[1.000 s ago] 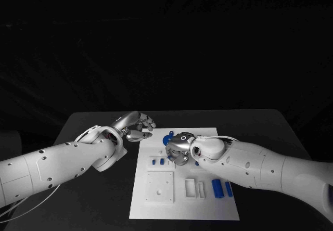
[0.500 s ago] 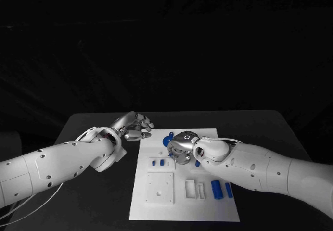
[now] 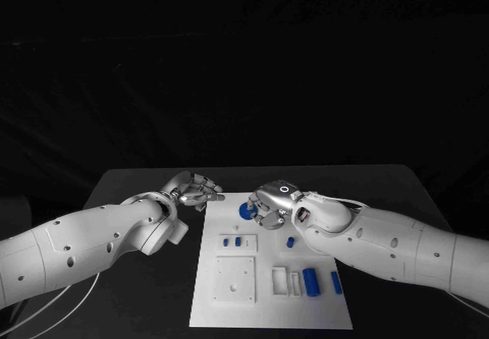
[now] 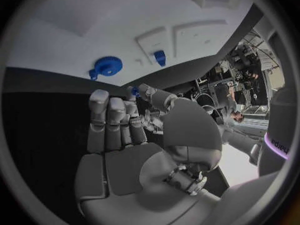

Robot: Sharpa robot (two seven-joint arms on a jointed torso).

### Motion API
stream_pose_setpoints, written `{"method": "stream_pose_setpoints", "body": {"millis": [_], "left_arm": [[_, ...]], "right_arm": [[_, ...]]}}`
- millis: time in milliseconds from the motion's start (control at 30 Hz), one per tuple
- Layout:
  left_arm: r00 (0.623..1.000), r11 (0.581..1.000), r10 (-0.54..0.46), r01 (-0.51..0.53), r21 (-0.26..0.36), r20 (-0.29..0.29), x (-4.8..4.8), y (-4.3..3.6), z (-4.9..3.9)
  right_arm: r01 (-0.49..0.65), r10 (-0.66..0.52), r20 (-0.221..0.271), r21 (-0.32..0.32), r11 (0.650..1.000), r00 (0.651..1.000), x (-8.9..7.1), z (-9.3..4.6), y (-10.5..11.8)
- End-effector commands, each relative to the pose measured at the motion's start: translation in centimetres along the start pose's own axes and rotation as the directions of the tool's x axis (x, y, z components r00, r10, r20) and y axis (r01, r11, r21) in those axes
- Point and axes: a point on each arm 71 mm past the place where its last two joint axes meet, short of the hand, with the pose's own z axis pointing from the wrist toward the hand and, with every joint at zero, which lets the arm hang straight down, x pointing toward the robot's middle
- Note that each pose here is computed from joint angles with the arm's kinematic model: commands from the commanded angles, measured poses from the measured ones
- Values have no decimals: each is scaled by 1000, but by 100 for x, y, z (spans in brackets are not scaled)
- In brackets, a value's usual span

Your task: Assemble the parts on the task board

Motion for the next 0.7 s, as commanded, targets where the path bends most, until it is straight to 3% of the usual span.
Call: {"method": "stream_pose_setpoints", "body": {"millis": [33, 367, 567, 700], "left_arm": [[966, 950, -258, 246, -193, -37, 90, 100, -25], [905, 869, -422, 392, -302, -42, 273, 127, -53], [847, 811, -531, 496, -309, -34, 377, 101, -70], [828, 800, -559, 522, -296, -50, 433, 55, -74]], "right_arm": [[-19, 17, 74, 33, 999, 997, -154, -44, 15], [-10, 9, 121, 14, 1000, 993, -336, -103, 118], [5, -6, 130, 2, 1000, 992, -353, -85, 191], [11, -11, 126, 0, 1000, 992, -349, -66, 218]]}}
